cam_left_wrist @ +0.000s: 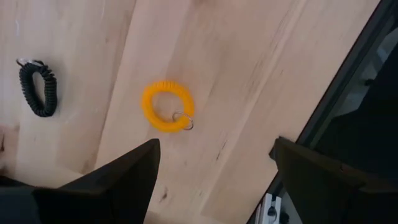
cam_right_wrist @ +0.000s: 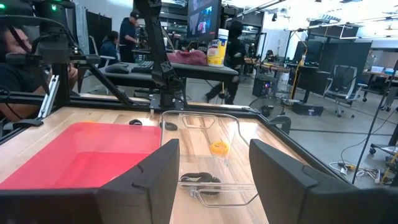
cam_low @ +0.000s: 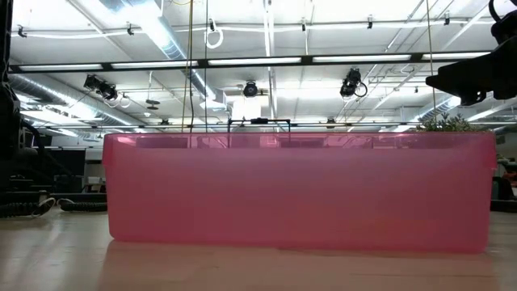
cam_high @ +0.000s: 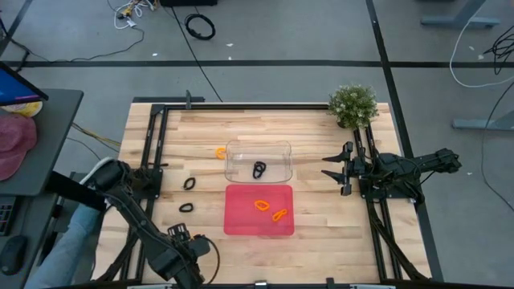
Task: Sort spring keychains
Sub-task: Put the yellow spring keychain into the red bin
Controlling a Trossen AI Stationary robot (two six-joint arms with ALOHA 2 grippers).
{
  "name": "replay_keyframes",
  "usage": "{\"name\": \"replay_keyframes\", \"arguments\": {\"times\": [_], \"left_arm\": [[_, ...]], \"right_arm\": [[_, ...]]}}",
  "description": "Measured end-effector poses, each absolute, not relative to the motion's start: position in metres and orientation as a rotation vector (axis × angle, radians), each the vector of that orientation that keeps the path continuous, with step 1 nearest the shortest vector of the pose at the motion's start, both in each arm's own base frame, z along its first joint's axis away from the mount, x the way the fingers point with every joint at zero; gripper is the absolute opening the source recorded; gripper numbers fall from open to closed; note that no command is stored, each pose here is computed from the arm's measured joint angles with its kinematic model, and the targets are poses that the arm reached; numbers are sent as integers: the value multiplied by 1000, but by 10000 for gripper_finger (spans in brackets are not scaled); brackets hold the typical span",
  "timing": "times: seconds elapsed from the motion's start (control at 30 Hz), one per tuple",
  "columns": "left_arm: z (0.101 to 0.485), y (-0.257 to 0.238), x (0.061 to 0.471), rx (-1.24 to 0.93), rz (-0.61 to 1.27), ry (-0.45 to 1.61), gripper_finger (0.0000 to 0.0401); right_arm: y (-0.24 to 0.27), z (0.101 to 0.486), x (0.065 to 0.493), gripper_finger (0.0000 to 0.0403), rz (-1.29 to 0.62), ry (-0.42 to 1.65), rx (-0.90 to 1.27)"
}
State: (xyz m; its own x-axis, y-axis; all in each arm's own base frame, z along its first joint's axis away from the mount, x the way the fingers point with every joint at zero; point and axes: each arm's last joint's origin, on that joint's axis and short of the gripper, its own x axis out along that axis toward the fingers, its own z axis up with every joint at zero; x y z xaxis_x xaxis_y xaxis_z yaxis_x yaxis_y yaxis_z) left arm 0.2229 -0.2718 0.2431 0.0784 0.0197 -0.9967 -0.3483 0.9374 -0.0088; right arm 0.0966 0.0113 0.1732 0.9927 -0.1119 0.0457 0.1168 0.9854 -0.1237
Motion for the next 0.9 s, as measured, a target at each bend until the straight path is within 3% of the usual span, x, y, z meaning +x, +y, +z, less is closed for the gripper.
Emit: {"name": "replay_keyframes", "arguments": {"times": [0.9], "left_arm": [[227, -266, 219, -229, 313, 1496, 320]], "right_arm": [[11, 173, 97, 198, -115, -39, -126]]}}
